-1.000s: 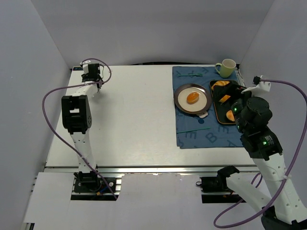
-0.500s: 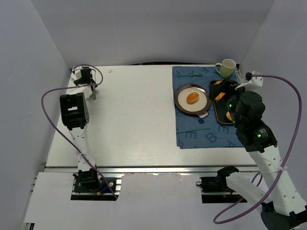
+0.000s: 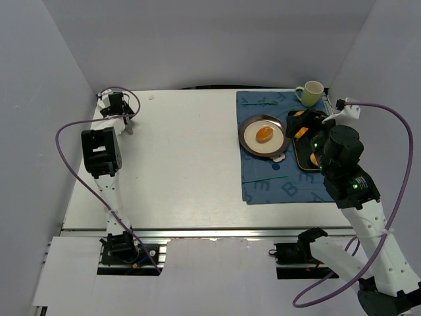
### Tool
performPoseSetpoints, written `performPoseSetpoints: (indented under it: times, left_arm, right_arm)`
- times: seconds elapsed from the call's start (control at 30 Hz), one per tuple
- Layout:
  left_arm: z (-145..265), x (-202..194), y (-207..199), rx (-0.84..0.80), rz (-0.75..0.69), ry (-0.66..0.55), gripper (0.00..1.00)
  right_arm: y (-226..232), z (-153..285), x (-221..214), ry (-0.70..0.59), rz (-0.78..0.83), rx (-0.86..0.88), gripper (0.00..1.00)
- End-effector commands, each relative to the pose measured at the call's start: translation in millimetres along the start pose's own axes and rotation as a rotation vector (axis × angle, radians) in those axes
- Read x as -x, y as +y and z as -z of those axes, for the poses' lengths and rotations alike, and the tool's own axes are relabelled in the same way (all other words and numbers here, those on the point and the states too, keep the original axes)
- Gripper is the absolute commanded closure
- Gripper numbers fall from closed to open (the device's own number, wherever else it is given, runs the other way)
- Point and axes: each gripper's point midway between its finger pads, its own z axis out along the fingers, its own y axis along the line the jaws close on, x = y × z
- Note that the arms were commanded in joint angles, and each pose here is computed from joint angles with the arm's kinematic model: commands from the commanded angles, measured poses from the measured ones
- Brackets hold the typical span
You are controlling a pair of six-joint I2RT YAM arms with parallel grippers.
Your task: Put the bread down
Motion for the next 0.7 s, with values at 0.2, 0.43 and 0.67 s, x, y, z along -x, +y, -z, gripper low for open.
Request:
performPoseSetpoints:
  times: [0.2,0.43,0.67]
  left_arm:
    - [32,28,-13,-0.036,-0.003,-0.073,0.07]
    - [82,66,-8,-0.016,0.005,-0.148,0.02]
    - [197,139,25,0.024,0.082,-0.314,0.02]
  right_arm:
    - [11,5,20,-0.06,-0.018,0.045,0.18]
    - [11,9,20,-0.06,-0.029,0.052,0.18]
    - [8,10,16,0.004,0.037,0.029,0.11]
